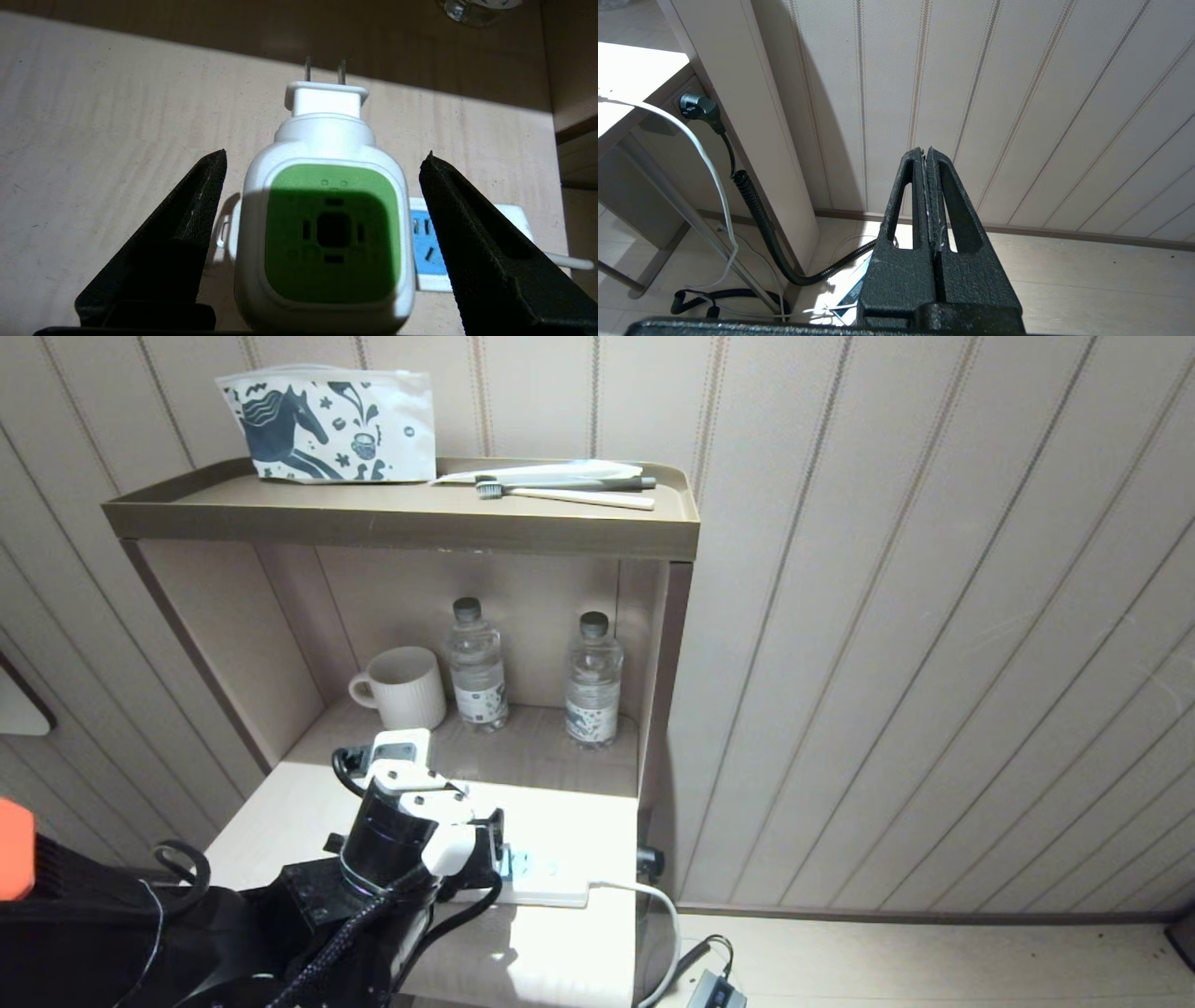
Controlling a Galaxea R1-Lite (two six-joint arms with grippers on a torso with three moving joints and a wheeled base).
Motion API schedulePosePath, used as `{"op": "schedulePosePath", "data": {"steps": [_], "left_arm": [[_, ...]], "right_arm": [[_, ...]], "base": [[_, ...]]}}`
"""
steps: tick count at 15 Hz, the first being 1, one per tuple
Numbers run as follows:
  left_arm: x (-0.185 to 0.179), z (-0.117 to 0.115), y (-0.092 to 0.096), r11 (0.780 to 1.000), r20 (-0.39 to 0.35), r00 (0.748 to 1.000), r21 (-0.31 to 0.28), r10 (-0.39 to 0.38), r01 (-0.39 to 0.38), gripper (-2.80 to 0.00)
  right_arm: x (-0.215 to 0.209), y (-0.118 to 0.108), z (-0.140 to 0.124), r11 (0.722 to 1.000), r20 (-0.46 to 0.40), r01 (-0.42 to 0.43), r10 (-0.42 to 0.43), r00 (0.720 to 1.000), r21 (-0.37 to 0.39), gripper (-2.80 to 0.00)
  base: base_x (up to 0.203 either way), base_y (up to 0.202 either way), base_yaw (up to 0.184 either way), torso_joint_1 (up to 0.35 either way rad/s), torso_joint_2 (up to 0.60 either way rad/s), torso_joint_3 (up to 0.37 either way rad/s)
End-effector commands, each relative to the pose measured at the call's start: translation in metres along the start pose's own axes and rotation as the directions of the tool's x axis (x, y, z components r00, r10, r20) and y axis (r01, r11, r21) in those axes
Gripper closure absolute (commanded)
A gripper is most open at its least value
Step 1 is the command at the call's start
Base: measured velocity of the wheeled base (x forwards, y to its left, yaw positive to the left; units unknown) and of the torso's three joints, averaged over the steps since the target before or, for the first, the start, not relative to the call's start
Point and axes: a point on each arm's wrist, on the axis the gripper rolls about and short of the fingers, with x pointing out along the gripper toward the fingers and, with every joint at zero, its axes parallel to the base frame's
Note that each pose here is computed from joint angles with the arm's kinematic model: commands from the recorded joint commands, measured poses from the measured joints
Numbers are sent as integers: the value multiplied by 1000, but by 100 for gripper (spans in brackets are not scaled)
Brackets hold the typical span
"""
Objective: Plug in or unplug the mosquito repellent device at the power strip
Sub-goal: Insert the plug into the socket
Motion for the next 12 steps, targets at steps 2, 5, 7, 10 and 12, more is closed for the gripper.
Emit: {"op": "schedulePosePath", "data": {"steps": [2,5,7,10,12], "left_arm": [[-19,3,-2,998,40,998,-15,-55,55,-280],[-38,1,6,993,123,985,10,-120,120,-280],[-44,-5,14,989,177,974,54,-143,136,-280],[-47,-9,19,984,247,955,106,-165,143,-280],[-37,-15,18,986,267,952,112,-152,126,-280]], "right_arm": [[0,0,0,1000,1,0,0,1000,0,0],[0,0,0,1000,1,-1,1,1000,0,0],[0,0,0,1000,1,-1,1,1000,0,0],[0,0,0,1000,1,-1,1,1000,0,0],[0,0,0,1000,1,-1,1,1000,0,0]], "base": [[0,0,0,0,0,0],[0,0,0,0,0,0],[0,0,0,0,0,0],[0,0,0,0,0,0],[0,0,0,0,0,0]]}}
